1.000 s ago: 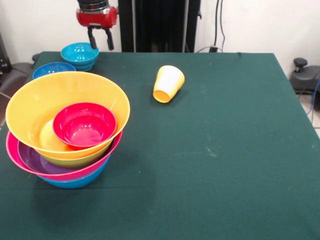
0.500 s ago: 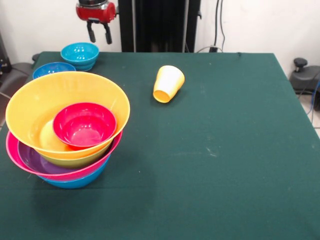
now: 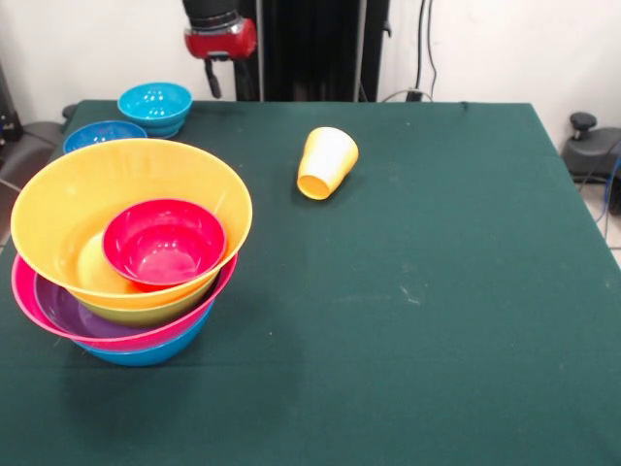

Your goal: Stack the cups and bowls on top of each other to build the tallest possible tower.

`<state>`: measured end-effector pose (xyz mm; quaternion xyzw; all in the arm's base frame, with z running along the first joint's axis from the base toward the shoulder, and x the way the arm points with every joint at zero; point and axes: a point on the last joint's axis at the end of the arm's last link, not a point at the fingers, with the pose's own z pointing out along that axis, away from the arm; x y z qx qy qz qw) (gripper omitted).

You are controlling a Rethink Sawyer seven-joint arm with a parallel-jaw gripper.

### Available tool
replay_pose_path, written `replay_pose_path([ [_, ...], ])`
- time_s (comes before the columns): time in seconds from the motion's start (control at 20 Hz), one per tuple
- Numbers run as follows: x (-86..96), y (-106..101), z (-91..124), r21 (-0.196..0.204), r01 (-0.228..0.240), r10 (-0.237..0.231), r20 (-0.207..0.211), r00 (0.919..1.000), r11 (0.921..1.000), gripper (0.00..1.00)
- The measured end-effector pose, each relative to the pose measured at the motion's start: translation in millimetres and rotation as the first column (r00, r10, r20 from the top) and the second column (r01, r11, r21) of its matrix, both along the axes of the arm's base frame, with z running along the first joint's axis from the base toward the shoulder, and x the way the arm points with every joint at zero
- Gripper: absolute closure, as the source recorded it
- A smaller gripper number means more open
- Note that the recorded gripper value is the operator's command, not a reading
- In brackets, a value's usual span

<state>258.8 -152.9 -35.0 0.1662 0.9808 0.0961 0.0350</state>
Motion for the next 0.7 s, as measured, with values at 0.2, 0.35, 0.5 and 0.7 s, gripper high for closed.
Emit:
replay_pose_path([
  [0.2, -8.7, 3, -8, 0.016, 0.016, -0.016, 0.005, 0.9999, 0.9997, 0.0],
  [0.35, -13.1, 1, -8, 0.017, 0.027, -0.027, -0.003, 0.9996, 0.9995, 0.0],
  [0.5, -12.5, -10, -4, 0.002, 0.05, -0.05, 0.01, 0.9987, 0.9987, 0.0],
  [0.7, -10.8, -27, 5, -0.025, 0.078, -0.078, 0.017, 0.9968, 0.9966, 0.0],
])
